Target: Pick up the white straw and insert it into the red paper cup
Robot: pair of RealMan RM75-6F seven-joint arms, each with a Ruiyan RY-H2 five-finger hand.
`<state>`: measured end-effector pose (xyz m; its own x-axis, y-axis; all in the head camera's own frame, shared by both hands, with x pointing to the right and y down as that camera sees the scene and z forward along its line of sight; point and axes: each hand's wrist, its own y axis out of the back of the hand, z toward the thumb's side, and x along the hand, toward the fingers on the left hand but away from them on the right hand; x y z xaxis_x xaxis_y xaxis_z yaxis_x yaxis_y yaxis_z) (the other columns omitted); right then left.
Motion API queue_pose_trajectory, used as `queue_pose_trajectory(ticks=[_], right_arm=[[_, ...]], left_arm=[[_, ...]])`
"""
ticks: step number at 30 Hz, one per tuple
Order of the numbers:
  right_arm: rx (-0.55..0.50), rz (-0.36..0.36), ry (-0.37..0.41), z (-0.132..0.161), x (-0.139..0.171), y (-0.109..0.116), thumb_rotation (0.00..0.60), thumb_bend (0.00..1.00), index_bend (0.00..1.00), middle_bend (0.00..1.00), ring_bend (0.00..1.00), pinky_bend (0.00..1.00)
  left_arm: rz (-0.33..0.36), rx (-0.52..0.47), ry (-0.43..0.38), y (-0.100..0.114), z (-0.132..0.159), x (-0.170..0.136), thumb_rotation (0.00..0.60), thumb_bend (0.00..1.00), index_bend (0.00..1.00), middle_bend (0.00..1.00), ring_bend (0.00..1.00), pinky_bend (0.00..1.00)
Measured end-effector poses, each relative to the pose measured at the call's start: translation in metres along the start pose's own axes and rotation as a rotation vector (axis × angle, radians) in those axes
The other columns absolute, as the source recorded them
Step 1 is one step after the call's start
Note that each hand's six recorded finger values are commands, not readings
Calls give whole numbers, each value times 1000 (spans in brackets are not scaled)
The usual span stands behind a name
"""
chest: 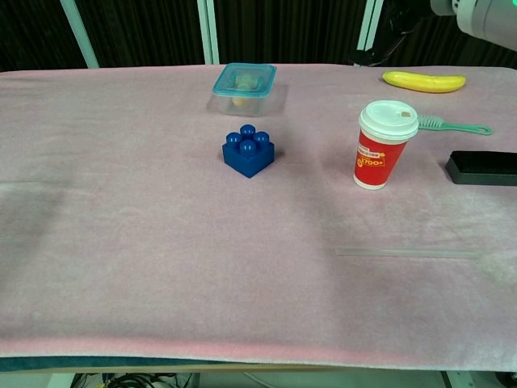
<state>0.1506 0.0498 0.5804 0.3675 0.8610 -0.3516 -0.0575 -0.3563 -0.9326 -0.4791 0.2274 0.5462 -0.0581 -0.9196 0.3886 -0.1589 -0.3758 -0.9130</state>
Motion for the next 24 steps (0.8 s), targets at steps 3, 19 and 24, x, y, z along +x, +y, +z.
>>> queue_pose_trajectory(ticks=[3, 19, 24], right_arm=[[32, -2, -8, -8, 4, 1, 600, 283, 0, 0, 0, 155], [70, 51, -150, -85, 85, 5, 600, 266, 77, 0, 0, 154], [-19, 111, -223, -104, 122, -13, 600, 256, 125, 0, 0, 154]], left_arm=[[0, -3, 1, 0, 0, 0, 600, 581, 190, 91, 23, 0], [-8, 4, 5, -2, 0, 0, 600, 580, 190, 91, 23, 0], [-9, 2, 10, -2, 0, 1, 600, 581, 190, 91, 23, 0]])
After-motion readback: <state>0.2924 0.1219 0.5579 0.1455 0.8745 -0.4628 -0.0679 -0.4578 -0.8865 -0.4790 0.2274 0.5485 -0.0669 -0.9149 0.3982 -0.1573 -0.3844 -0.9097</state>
